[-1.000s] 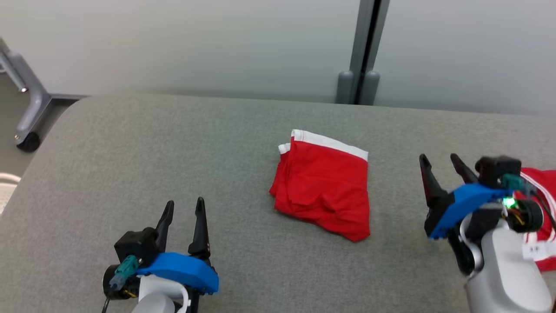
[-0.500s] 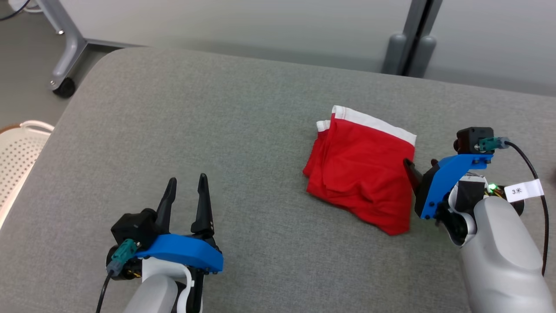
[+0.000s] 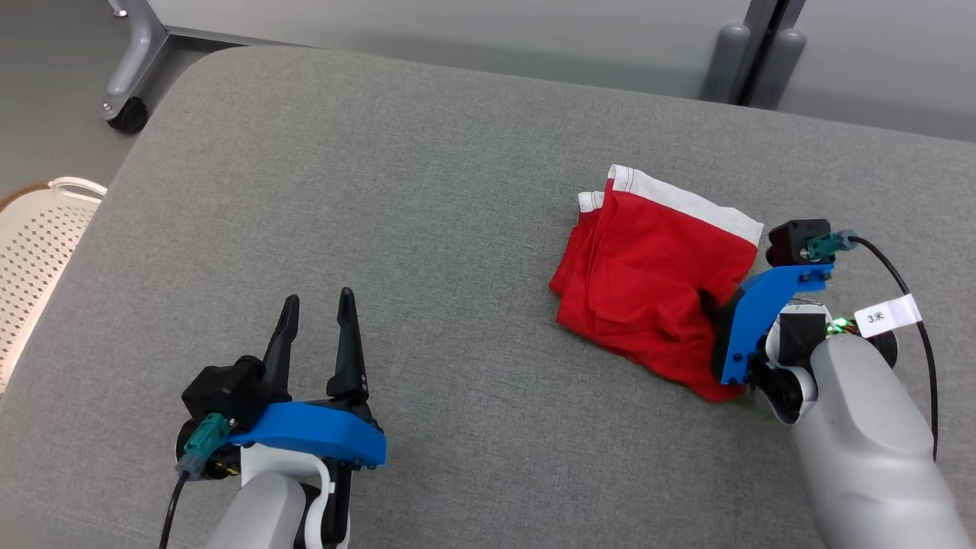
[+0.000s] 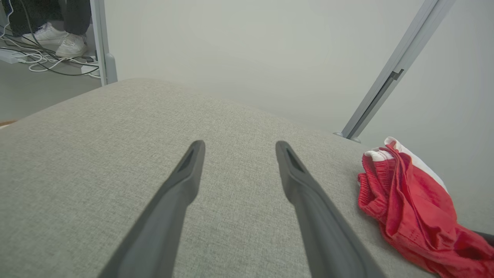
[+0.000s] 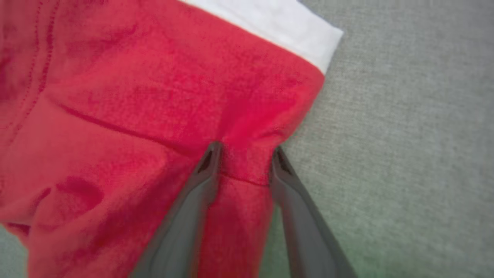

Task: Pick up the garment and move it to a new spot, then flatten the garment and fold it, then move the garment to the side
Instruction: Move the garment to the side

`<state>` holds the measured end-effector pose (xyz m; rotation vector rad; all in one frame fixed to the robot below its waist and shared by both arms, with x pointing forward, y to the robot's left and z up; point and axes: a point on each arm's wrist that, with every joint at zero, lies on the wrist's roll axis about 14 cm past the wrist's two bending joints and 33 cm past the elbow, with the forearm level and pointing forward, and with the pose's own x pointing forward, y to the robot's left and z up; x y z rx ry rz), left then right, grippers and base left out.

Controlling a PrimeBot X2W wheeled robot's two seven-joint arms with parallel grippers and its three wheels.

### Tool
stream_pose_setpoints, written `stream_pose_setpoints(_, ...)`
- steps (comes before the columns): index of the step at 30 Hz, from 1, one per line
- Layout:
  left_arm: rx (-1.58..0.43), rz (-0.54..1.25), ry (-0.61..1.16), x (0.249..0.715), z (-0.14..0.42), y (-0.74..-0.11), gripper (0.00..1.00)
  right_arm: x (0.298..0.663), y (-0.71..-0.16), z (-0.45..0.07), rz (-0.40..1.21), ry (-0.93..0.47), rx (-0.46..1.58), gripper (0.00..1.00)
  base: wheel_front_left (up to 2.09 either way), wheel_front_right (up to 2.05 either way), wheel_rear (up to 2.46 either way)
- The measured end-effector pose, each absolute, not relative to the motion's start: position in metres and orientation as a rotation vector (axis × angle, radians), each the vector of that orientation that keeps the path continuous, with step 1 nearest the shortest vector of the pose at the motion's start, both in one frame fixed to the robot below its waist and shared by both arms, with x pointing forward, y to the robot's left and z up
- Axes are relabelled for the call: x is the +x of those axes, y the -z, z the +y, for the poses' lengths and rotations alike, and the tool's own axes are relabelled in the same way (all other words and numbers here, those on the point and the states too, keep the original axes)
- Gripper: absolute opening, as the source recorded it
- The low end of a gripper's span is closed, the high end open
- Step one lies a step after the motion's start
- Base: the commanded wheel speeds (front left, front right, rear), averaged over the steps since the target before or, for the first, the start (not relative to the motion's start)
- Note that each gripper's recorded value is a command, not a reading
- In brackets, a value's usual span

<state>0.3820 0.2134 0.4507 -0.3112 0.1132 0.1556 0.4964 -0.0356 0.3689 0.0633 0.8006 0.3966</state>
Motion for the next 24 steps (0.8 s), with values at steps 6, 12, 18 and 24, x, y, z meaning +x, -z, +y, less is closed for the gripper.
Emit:
stream_pose_setpoints(6,-0.304,0.114,-0.129,0.389,0.206,-0.45,1.0,0.502,-0.375,-0.033,0.754,-0.41,0.059,0.0,0.0,0.0,0.0)
stream_pose_setpoints(12,-0.301,0.122,-0.043,0.402,0.179,-0.448,1.0,0.508,-0.389,-0.052,0.69,-0.389,0.046,0.0,0.0,0.0,0.0)
stream_pose_setpoints(18,-0.304,0.135,0.124,0.426,0.124,-0.448,1.0,0.498,-0.399,-0.114,0.64,-0.304,-0.005,0.0,0.0,0.0,0.0)
stream_pose_setpoints(24,-0.309,0.147,0.291,0.441,0.069,-0.45,1.0,0.471,-0.407,-0.176,0.618,-0.2,-0.01,0.0,0.0,0.0,0.0)
